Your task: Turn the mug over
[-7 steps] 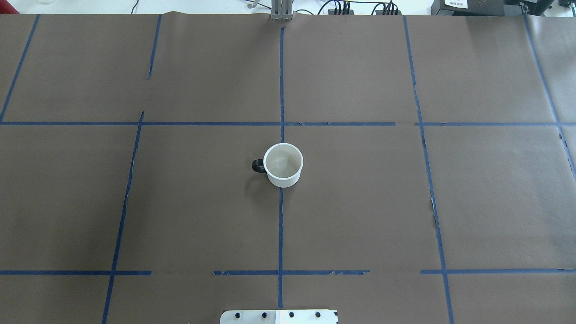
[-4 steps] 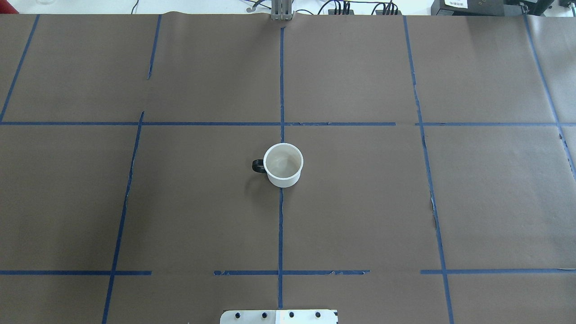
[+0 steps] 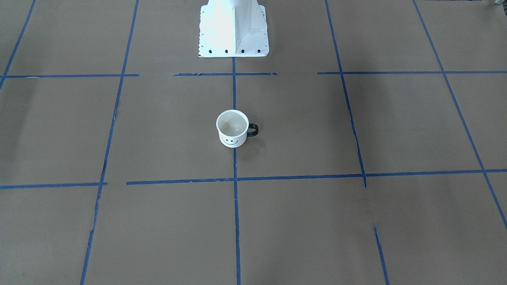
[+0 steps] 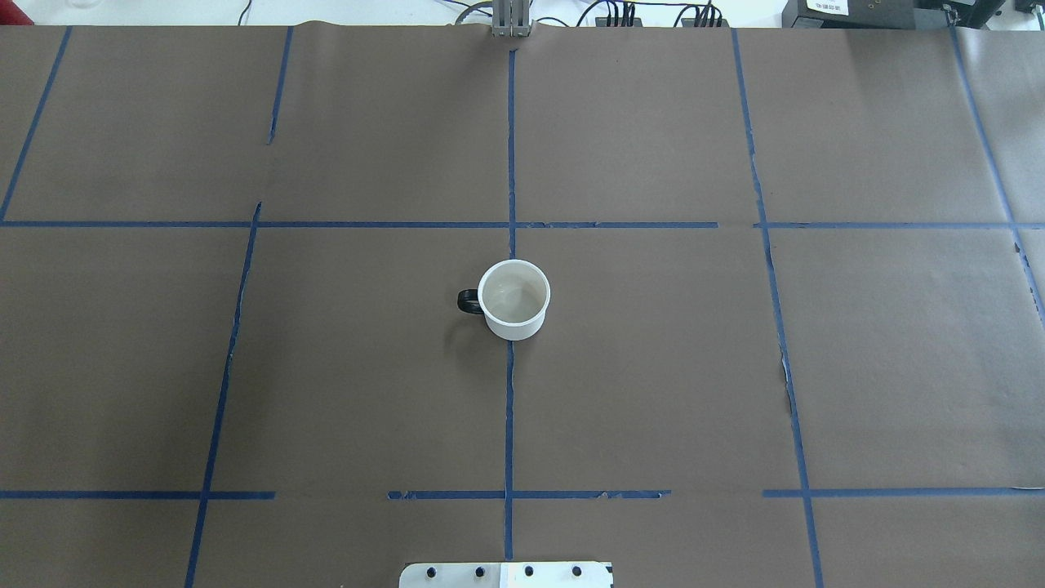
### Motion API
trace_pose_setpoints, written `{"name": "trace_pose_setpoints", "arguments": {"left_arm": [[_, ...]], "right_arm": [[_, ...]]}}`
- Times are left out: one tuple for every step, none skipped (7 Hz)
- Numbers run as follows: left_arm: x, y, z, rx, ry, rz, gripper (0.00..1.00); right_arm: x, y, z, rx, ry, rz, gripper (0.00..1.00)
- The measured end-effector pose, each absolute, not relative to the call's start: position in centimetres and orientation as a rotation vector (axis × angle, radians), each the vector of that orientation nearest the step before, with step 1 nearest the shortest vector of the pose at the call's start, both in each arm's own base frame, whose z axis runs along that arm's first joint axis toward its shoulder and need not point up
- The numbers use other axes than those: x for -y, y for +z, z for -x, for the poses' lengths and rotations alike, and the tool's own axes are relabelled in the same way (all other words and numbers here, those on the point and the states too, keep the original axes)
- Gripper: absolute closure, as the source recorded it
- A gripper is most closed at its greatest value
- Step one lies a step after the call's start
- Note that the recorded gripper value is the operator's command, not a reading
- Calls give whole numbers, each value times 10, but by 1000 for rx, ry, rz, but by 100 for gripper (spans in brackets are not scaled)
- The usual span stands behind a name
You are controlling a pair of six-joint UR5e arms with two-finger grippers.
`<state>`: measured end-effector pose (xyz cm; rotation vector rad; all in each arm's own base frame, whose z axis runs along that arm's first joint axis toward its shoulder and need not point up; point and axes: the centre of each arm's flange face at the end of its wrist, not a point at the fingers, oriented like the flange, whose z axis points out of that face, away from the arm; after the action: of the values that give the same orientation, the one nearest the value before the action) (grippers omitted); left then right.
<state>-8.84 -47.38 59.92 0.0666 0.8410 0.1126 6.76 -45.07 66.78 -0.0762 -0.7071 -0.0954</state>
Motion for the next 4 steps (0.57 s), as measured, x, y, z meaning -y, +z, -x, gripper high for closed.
{"name": "trace_pose_setpoints", "arguments": {"left_arm": [[474,601,88,-842,113,-65,0],[476,599,88,-841,115,-69,0],[480,595,88,-840,120,-77,0],[481,594,88,-838,123,-78,0]], "right_arm": [[451,668,-68,707,-95,76,0],[451,668,-68,707,-95,76,0],[451,668,-68,707,-96,76,0],[451,668,-68,707,-96,76,0]]}}
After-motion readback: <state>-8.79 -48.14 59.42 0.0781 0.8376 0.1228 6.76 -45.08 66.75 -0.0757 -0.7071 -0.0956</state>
